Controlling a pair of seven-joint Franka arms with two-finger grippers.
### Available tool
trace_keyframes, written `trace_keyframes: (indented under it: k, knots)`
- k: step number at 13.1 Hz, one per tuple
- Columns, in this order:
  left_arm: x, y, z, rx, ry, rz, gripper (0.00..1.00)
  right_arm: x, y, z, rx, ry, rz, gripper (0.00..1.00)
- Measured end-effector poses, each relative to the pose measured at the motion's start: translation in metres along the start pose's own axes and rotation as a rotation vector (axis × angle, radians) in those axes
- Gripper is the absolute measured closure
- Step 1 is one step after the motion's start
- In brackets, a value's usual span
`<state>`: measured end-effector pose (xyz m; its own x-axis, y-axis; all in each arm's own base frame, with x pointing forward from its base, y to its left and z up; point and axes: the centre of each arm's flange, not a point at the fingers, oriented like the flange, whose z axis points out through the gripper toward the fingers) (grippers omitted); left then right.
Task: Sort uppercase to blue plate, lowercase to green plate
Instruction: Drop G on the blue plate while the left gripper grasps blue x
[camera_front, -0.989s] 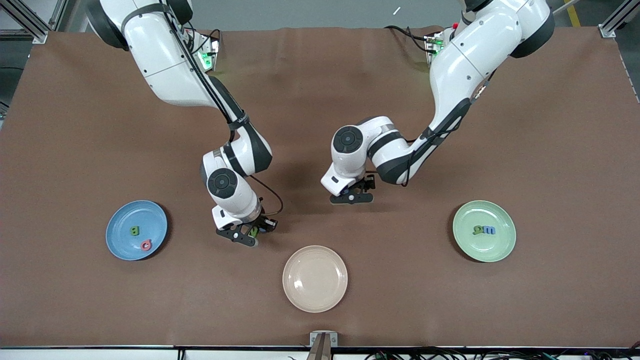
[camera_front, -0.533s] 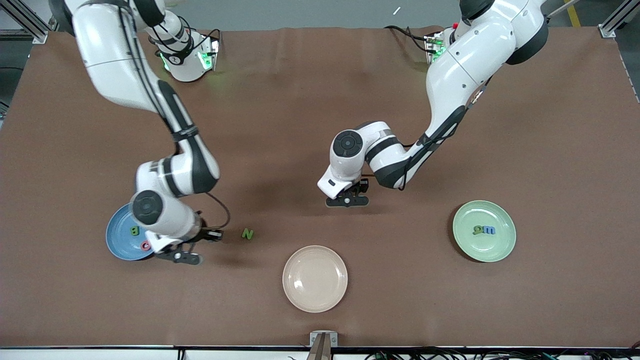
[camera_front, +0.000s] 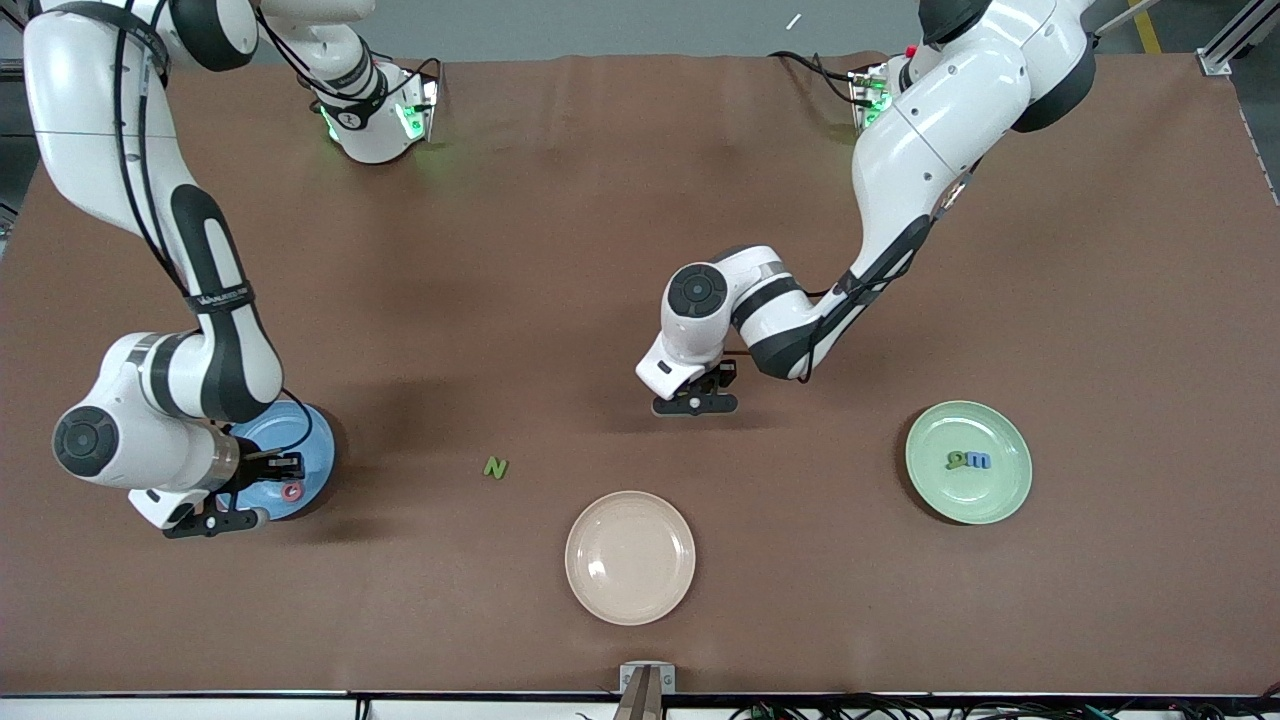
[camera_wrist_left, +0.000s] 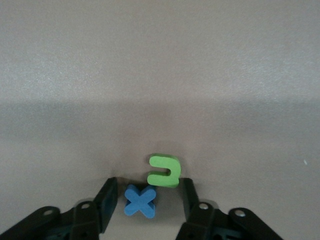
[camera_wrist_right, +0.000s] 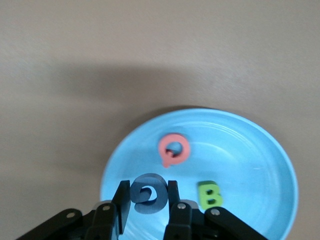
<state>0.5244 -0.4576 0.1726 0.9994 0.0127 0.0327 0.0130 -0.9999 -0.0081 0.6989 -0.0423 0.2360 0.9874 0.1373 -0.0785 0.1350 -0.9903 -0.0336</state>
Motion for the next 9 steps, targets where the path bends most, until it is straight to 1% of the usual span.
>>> trace_keyframes:
  k: [1, 2, 3, 4, 5, 6, 7, 9]
  knots:
    - [0.000, 0.000, 0.000, 0.000, 0.000, 0.000, 0.40, -0.004, 0.007, 0.005, 0.004, -0.011, -0.009, 0.66]
    - [0.000, 0.000, -0.001, -0.001, 0.000, 0.000, 0.46, -0.009, 0.013, 0.011, 0.007, -0.023, -0.012, 0.59]
    - [0.000, 0.001, -0.001, -0.001, 0.000, 0.001, 0.46, -0.012, 0.016, 0.015, 0.010, -0.032, -0.012, 0.50]
    - [0.000, 0.001, -0.002, -0.002, 0.001, 0.001, 0.53, -0.013, 0.016, 0.017, 0.012, -0.036, -0.013, 0.39]
    - [-0.001, 0.002, -0.003, -0.005, 0.001, 0.001, 0.65, -0.013, 0.013, 0.018, 0.015, -0.035, -0.017, 0.28]
    - [-0.001, 0.003, -0.003, -0.006, 0.001, 0.001, 0.74, -0.011, 0.007, 0.017, 0.020, -0.029, -0.024, 0.16]
    - [-0.001, 0.002, -0.003, -0.005, 0.001, 0.001, 0.74, -0.008, -0.002, 0.015, 0.028, -0.021, -0.021, 0.15]
    - [-0.001, 0.001, -0.004, 0.008, -0.004, -0.002, 0.74, 0.004, -0.047, 0.009, 0.045, -0.004, 0.047, 0.15]
